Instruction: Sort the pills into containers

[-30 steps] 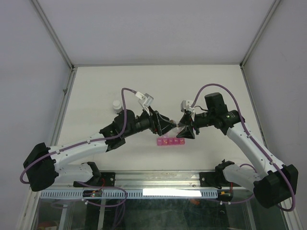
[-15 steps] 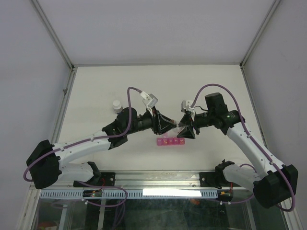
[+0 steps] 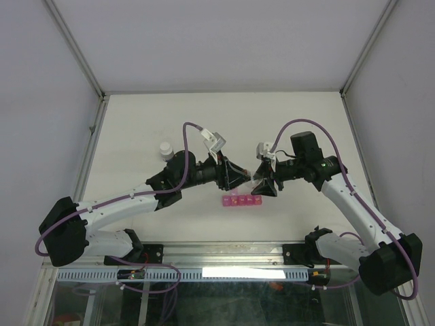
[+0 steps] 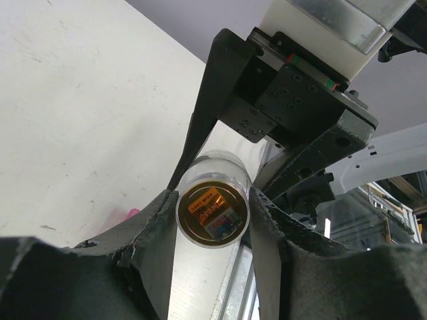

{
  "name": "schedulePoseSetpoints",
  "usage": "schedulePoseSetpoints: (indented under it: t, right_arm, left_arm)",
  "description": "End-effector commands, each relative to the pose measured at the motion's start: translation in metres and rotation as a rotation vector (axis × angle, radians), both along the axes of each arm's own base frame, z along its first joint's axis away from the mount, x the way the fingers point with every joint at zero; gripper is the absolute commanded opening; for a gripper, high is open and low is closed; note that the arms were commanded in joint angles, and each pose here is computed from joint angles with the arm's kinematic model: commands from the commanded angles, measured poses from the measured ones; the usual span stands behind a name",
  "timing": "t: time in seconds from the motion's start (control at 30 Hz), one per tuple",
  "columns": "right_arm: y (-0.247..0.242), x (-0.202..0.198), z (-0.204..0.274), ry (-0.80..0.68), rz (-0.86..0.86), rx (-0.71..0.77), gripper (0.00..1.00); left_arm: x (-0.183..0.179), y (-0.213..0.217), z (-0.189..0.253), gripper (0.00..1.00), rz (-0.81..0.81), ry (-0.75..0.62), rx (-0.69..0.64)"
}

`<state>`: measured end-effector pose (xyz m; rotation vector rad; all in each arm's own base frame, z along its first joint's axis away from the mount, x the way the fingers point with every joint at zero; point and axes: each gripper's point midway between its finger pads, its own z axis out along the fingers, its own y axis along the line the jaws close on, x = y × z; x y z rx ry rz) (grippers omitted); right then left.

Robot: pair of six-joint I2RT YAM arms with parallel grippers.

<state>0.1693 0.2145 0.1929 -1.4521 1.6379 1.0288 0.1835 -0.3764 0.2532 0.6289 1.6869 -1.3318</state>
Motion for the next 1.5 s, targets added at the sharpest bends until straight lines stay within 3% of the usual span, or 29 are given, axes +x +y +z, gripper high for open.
schedulePoseSetpoints:
  t: [0.0, 0.13, 0.27, 0.37, 0.5, 0.53, 0.63, 0.7, 0.9, 1.17, 1.37, 1.47]
  right_arm:
    - [0.008, 0.004, 0.021, -0.052, 0.023, 0.065, 0.0]
    - [0.008, 0.004, 0.021, -0.05, 0.023, 0.065, 0.0]
    - [0.008, 0.004, 0.021, -0.052, 0.023, 0.065, 0.0]
    - [0.008, 0.004, 0.021, -0.052, 0.023, 0.066, 0.0]
    - [0.008, 0.004, 0.02, -0.047, 0.023, 0.063, 0.0]
    - [0.008, 0.004, 0.019, -0.044, 0.022, 0.062, 0.1]
    - [0.008, 0.006, 0.018, -0.034, 0.003, 0.058, 0.67]
    - [0.008, 0.009, 0.019, -0.034, -0.014, 0.061, 0.97]
    - [0.004, 0.025, 0.021, -0.033, -0.102, 0.065, 1.0]
    - [-0.006, 0.045, 0.019, -0.083, -0.217, 0.059, 1.0]
    - [-0.01, 0.05, 0.017, -0.091, -0.242, 0.052, 1.0]
    - [-0.01, 0.051, 0.017, -0.09, -0.243, 0.053, 0.99]
  left_arm:
    - [-0.019, -0.008, 0.018, 0.44, -0.127, -0.064, -0.014]
    - [-0.019, -0.007, 0.018, 0.51, -0.122, -0.057, -0.009]
    - [-0.018, -0.007, 0.018, 0.51, -0.121, -0.057, -0.007]
    - [-0.018, -0.007, 0.019, 0.34, -0.122, -0.058, -0.011]
    - [-0.016, -0.006, 0.021, 0.01, -0.115, -0.069, -0.015]
    - [-0.014, -0.004, 0.021, 0.0, -0.108, -0.075, -0.017]
    - [-0.009, 0.001, 0.021, 0.0, -0.085, -0.079, -0.021]
    - [-0.004, 0.006, 0.015, 0.0, -0.058, -0.071, -0.015]
    - [0.045, 0.04, -0.024, 0.0, 0.188, -0.041, 0.115]
    - [0.16, 0.128, -0.069, 0.0, 0.685, -0.013, 0.369]
    - [0.232, 0.162, -0.112, 0.0, 0.856, 0.036, 0.701]
    - [0.253, 0.167, -0.12, 0.0, 0.875, 0.039, 0.79]
